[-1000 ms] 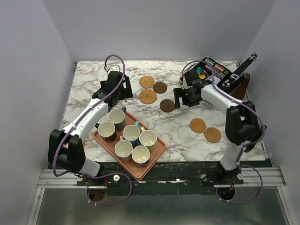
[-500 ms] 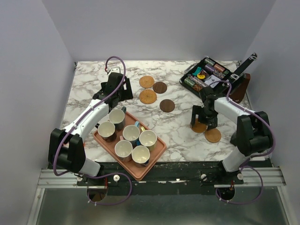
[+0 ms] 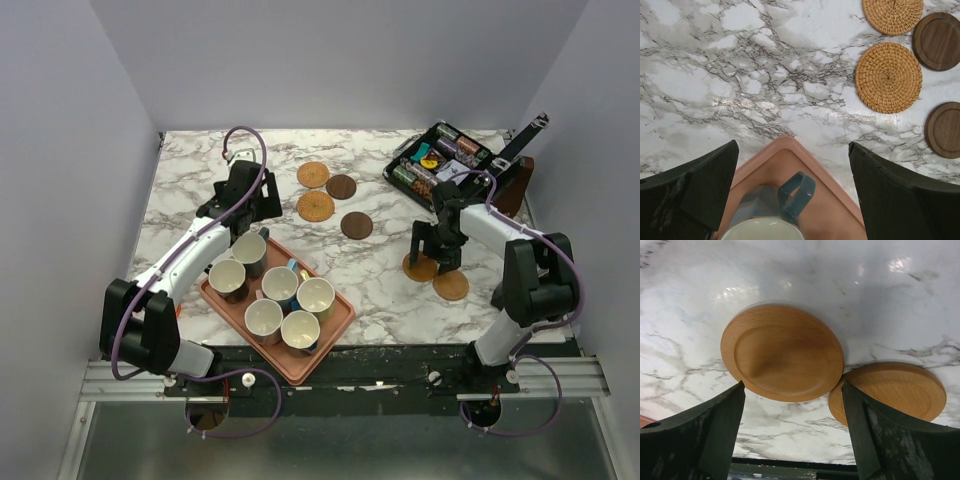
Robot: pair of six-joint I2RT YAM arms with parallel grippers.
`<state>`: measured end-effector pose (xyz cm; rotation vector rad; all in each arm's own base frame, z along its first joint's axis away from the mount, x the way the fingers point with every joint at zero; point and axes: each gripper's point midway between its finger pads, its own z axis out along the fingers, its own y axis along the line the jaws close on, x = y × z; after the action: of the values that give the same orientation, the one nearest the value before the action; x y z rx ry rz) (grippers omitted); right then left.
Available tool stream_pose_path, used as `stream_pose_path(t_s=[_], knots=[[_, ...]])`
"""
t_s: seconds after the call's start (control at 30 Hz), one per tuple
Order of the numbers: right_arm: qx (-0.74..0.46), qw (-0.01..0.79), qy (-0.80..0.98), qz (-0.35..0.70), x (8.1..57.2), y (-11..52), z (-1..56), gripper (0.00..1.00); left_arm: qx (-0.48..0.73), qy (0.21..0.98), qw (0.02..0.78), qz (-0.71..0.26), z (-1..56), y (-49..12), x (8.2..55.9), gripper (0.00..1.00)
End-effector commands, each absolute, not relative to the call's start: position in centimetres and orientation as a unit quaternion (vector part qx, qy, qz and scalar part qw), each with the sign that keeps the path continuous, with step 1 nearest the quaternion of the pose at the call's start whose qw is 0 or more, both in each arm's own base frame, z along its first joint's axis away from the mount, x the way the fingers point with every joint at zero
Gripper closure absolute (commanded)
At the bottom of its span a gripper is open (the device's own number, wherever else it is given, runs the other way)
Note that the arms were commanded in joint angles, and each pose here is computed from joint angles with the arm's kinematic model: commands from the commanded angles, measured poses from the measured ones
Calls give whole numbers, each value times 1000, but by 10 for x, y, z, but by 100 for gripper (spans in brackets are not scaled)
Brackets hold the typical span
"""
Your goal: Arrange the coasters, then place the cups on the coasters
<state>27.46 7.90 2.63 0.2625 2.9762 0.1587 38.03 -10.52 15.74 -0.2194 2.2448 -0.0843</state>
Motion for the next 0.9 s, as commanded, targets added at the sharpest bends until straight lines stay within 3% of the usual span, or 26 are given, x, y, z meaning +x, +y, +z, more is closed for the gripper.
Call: stream_pose_path(t_s=[0.0, 0.87], knots=[[63, 80, 986, 133, 296, 108, 27, 16, -101, 890, 443, -39, 169, -101, 377, 1], [-44, 66, 979, 188, 349, 184, 30, 20, -107, 891, 440, -29, 168, -96, 372, 1]])
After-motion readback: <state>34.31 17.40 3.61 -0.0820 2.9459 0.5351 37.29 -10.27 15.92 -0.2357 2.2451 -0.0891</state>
